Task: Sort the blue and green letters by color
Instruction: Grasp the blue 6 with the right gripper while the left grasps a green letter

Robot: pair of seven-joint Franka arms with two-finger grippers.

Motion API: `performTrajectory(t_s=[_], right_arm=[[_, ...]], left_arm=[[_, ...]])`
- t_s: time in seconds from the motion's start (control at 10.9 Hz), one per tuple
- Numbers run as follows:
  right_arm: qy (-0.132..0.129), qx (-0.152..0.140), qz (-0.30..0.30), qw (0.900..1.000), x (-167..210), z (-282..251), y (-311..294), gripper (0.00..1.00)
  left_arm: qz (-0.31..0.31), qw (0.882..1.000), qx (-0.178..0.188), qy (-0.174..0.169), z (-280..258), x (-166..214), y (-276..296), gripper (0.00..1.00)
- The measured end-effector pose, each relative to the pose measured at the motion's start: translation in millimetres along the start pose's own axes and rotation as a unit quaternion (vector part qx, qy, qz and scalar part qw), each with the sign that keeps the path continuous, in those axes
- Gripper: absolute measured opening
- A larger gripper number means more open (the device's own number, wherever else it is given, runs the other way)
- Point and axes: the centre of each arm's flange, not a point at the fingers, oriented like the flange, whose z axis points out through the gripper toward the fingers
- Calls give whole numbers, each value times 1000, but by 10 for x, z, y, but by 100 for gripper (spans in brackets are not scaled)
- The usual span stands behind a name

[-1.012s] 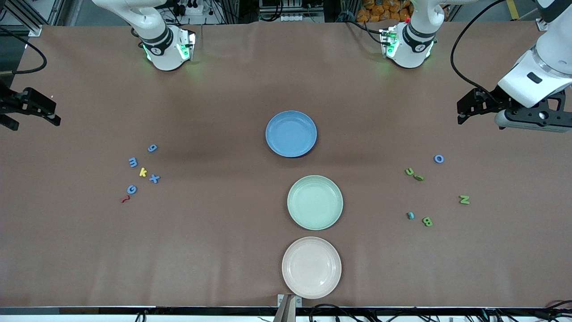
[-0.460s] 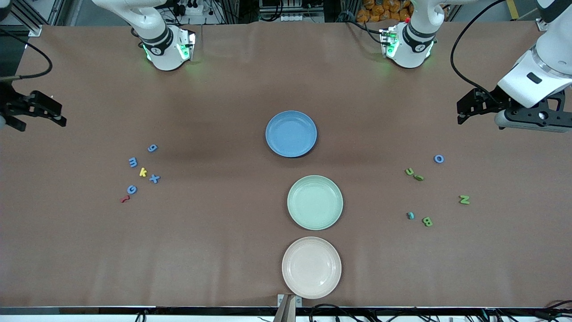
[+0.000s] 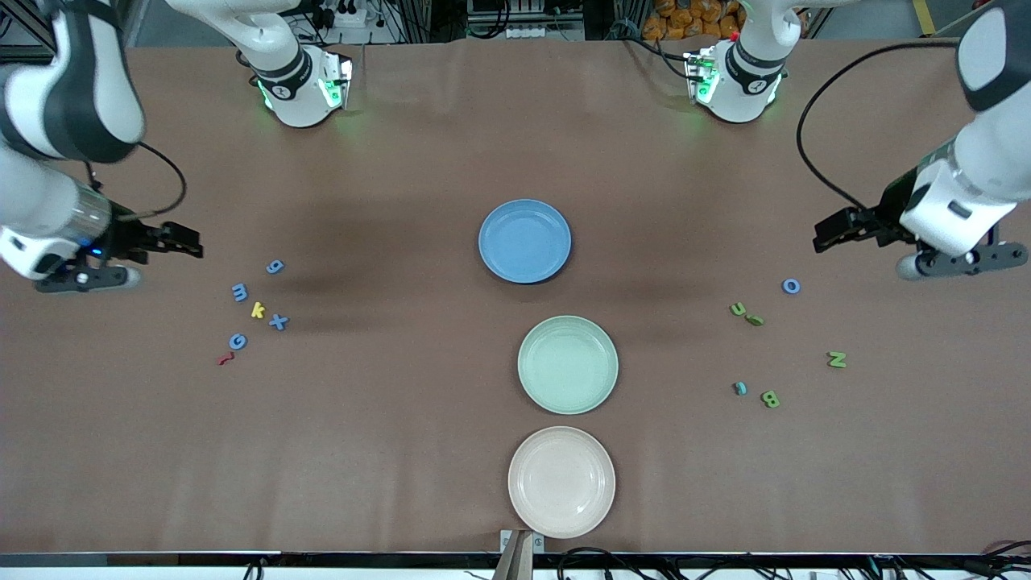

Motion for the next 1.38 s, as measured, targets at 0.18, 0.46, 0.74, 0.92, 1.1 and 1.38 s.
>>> performTrajectory(t_s=[0.18, 0.46, 0.74, 0.92, 1.1, 1.38], right_arm=[[-11, 1, 20, 1000, -98, 574, 23, 100], [-16, -1, 89, 996, -228, 995, 29, 100], [-16, -1, 139, 990, -298, 1248, 186, 100], [-17, 25, 179, 983, -344, 1443, 293, 100], [-18, 39, 224, 974, -364, 1675, 289, 98], [-27, 32, 315, 948, -419, 2037, 287, 91]], left_arm=[[-19, 1000, 1, -12, 431, 157, -170, 100], [-54, 998, -4, 17, 1136, 152, -294, 100], [-117, 993, -1, 15, 1574, 46, -348, 100], [-154, 988, -5, 31, 1962, -2, -392, 100], [-198, 980, -3, 22, 2440, -65, -429, 100], [-259, 965, -9, 31, 3026, -21, -465, 100]])
